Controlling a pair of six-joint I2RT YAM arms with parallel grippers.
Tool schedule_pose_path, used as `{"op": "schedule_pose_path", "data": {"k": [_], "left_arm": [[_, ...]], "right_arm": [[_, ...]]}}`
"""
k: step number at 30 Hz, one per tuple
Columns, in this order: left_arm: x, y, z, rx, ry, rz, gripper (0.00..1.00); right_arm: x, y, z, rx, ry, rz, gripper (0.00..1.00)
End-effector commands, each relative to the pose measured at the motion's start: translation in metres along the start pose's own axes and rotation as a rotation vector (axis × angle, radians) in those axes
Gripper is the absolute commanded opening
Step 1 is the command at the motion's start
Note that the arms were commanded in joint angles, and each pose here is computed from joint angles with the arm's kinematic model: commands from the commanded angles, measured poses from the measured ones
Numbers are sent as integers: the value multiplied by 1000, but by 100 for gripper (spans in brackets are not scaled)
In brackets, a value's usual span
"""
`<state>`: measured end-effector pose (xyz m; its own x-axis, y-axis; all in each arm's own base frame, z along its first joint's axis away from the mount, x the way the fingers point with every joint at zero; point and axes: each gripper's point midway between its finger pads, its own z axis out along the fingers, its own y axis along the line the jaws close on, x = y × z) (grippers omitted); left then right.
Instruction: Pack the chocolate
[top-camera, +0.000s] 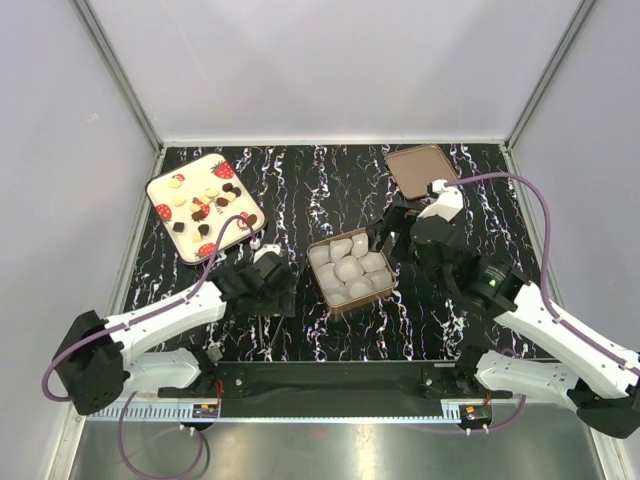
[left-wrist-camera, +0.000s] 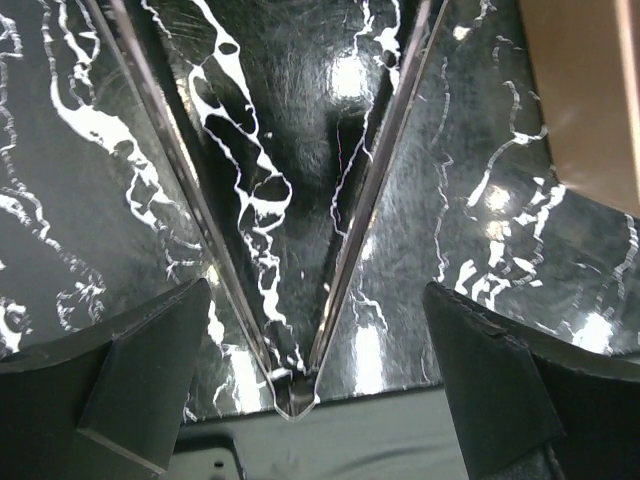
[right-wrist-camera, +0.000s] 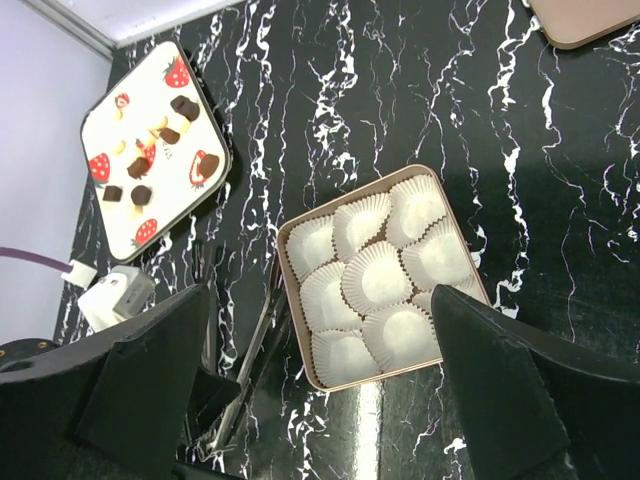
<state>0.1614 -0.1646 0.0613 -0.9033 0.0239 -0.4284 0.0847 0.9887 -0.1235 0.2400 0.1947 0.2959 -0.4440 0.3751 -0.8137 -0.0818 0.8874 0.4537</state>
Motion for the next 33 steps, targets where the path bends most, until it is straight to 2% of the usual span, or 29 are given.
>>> {"op": "schedule_pose_path", "data": {"k": [1, 15, 28, 33], "left_arm": [[-13, -11, 10, 33, -63, 3, 94], [-6, -3, 36, -46, -24, 14, 92], [-26, -2, 5, -47, -78, 15, 93], [-35, -16, -9, 31, -104, 22, 92]], "right_arm": [[-7, 14, 5, -39, -19, 5, 100], [-3, 14, 7, -40, -11, -5, 100], [2, 18, 11, -53, 6, -2, 100], [4, 19, 10, -58, 16, 10, 100]]}}
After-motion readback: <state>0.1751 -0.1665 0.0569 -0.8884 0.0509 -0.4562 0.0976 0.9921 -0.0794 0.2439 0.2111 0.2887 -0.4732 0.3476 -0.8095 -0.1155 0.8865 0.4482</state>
